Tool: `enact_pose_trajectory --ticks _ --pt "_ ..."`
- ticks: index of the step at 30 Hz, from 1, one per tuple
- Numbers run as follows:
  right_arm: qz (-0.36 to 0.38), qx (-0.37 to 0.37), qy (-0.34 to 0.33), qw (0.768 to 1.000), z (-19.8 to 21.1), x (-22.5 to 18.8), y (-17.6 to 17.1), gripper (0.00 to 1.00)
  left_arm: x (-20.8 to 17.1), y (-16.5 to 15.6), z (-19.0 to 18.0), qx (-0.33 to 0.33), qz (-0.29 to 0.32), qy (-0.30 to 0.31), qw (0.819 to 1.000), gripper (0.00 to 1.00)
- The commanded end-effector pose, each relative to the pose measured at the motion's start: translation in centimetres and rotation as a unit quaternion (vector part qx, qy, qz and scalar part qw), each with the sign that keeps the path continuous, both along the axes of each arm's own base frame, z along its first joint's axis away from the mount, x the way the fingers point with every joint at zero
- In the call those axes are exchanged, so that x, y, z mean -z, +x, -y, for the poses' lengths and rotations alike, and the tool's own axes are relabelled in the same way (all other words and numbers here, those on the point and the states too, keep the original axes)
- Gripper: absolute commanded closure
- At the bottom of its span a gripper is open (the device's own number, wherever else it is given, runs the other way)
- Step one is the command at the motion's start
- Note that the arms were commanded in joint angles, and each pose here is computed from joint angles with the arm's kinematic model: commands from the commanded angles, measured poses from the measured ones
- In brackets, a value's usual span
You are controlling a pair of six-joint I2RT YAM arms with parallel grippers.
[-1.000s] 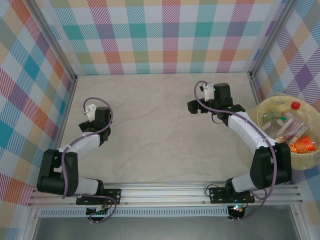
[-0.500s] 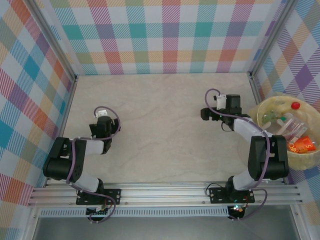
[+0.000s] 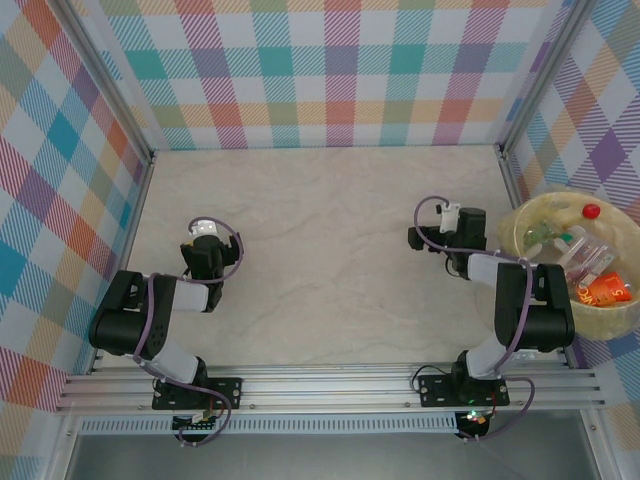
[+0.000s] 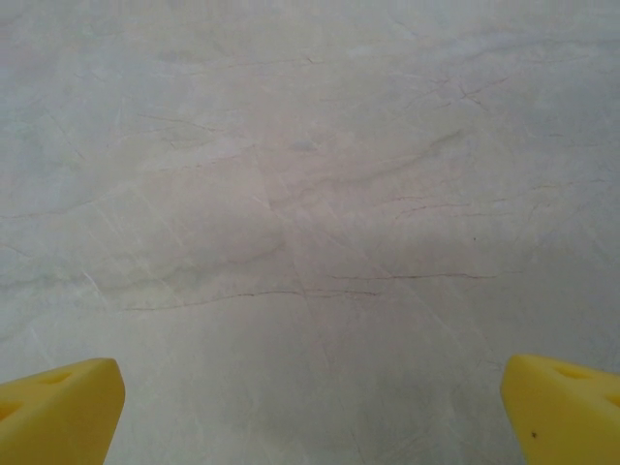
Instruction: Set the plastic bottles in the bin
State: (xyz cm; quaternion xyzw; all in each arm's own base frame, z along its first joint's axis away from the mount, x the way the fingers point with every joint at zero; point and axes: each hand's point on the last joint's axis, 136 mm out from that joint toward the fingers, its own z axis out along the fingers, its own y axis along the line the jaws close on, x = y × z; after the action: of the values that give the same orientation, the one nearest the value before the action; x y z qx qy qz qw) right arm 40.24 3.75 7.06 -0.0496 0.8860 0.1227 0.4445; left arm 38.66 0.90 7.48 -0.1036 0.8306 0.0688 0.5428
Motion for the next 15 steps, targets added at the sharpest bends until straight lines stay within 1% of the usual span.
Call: enact_pose_trajectory --ticks 1,3,8,9,15 --pt "0.081 0.016 0.022 0.996 0.74 -2.46 -0.08 0.0 -0.97 0.4 -0.55 -0.007 0.019 0.002 1.0 0.0" --pt "0.112 0.017 0.02 0.993 0.88 -3.1 -0.45 0.0 -0.97 0.38 -0.58 -0.007 0.019 0.002 1.0 0.0" --pt "0.13 0.026 0.015 0.991 1.11 -2.71 -0.96 0.0 -0.96 0.37 -0.56 -0.006 0.02 0.002 1.0 0.0" --pt "0.143 0.024 0.016 0.989 1.0 -2.52 -0.87 0.0 -0.93 0.36 -0.57 -0.006 0.019 0.002 1.0 0.0" --pt "0.133 0.027 0.012 0.991 1.09 -2.36 -0.81 0.0 -0.96 0.38 -0.56 -0.006 0.019 0.002 1.0 0.0"
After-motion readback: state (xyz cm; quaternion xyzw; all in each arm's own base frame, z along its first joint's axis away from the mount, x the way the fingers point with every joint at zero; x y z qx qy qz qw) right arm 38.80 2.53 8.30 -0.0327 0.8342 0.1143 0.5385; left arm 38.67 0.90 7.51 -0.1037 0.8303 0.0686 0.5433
